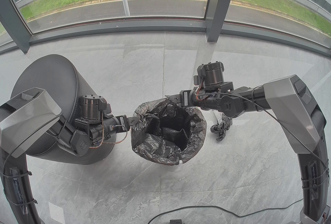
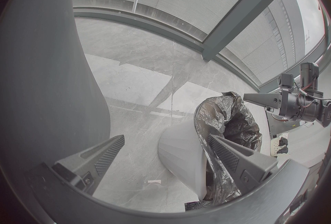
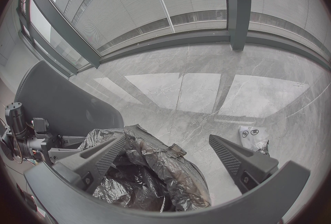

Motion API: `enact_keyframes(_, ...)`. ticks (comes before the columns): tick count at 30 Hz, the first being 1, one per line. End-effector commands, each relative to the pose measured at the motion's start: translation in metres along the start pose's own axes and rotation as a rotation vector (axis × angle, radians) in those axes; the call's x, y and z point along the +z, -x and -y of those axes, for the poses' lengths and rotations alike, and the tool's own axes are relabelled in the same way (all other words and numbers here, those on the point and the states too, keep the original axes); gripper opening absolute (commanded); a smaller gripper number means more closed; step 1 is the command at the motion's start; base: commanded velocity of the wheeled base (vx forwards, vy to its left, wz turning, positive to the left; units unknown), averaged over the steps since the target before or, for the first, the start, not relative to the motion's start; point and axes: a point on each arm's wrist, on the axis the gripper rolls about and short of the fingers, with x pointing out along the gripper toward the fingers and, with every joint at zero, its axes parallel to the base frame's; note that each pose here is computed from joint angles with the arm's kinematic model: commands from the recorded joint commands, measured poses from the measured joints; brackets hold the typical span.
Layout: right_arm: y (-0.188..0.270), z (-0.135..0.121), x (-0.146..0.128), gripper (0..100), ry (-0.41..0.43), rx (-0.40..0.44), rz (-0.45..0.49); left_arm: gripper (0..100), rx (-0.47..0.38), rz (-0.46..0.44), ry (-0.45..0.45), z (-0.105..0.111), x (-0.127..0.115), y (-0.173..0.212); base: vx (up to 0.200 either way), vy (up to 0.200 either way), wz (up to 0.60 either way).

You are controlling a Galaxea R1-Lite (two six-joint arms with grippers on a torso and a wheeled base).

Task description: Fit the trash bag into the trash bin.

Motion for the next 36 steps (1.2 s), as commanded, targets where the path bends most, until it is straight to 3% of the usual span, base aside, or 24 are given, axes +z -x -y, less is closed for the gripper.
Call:
enact_keyframes(1,0.001,0.0,0.0,100,0.001,0.0,0.001,100,0.01,-0.008,0.008,-0.002,-0.004,-0.005,0.0,0.0,0.0)
enact_keyframes(17,-0.001,0.0,-0.004,100,0.001,-0.002,-0.012,100,0.04,-0.002,0.023,-0.018,-0.003,-0.011,0.0,0.0,0.0)
enact_keyframes(27,-0.002,0.002,-0.008,100,0.001,-0.007,-0.024,100,0.044,-0.098,0.011,-0.019,-0.039,-0.036,0.0,0.0,0.0)
enact_keyframes(36,0.0,0.002,-0.006,100,0.001,-0.008,-0.018,100,0.033,-0.111,0.008,-0.013,-0.044,-0.037,0.0,0.0,0.0)
